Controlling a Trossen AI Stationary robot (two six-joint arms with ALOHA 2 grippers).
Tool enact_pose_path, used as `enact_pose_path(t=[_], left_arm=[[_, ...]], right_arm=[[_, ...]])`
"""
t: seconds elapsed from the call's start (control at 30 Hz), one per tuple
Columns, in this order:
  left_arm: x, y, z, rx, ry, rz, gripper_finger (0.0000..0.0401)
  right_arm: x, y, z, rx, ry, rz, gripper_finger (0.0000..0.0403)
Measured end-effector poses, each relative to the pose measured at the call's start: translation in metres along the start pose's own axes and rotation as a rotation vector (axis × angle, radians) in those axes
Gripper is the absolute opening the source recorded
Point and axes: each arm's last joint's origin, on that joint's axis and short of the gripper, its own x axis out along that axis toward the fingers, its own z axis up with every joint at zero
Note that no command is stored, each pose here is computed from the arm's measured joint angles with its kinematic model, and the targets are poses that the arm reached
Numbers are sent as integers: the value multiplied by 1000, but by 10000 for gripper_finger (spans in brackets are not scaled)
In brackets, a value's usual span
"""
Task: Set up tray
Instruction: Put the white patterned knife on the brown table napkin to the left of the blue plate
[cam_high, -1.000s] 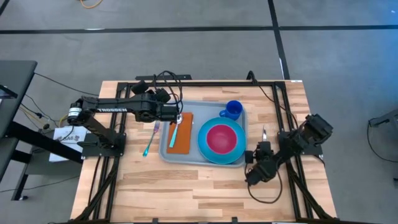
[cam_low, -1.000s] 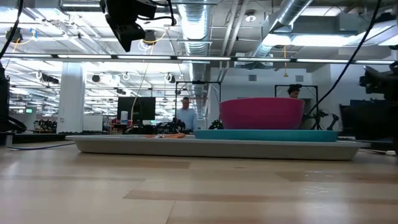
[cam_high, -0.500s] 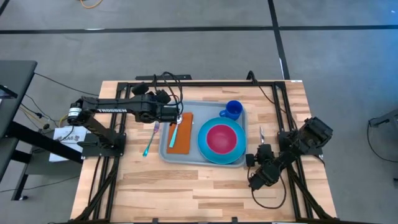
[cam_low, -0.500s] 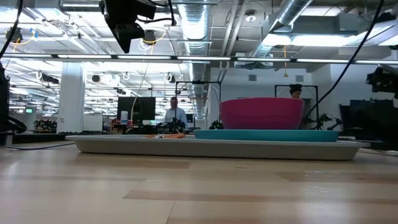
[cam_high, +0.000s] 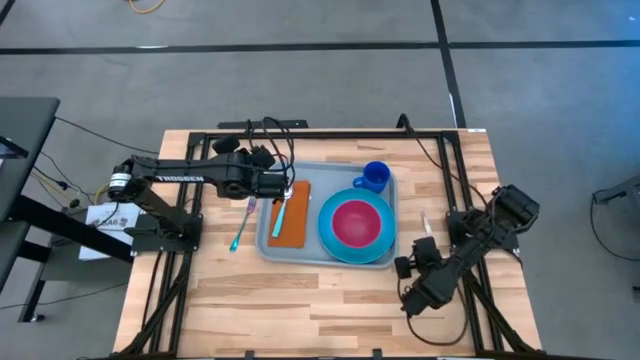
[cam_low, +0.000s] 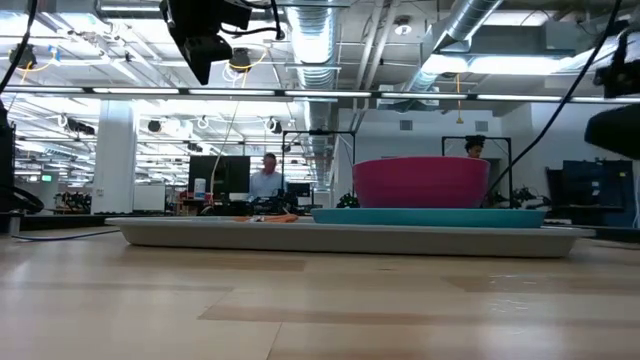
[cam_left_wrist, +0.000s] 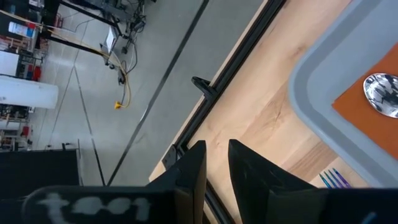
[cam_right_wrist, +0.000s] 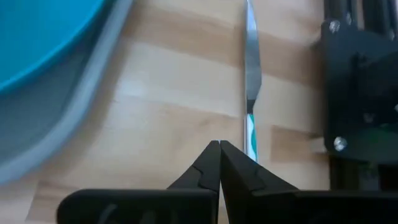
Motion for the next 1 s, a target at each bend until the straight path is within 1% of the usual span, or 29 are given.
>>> enact_pose_path(t=[0.17, 0.33, 0.4, 0.53, 0.67, 0.77, 0.83, 0.93, 1.0], left_arm=[[0, 0, 0, -1, 2, -3, 59], [-1, -1, -1, 1, 20, -32, 59], [-1, -2, -1, 0, 19, -33, 59], [-1, -2, -1, -13, 25, -43, 59], [-2, -3, -2, -13, 23, -46, 59], [-2, -3, -2, -13, 28, -52, 59], [-2, -3, -2, -15, 26, -53, 59], [-2, -4, 0, -29, 17, -60, 59], [-2, -4, 0, -31, 15, -61, 59]], right_arm=[[-3, -7, 2, -26, -41, -23, 2], [-1, -9, -8, -158, -16, -59, 22], [-1, -10, -11, -193, -5, -54, 38], [0, -13, -14, -217, -25, -42, 77], [8, -21, -17, -242, -57, -58, 115], [12, -32, -15, -297, -79, -52, 140], [10, -40, -8, -307, -67, -19, 153], [6, -52, 7, -326, -66, 107, 159], [7, -62, 18, -328, -38, 177, 157]])
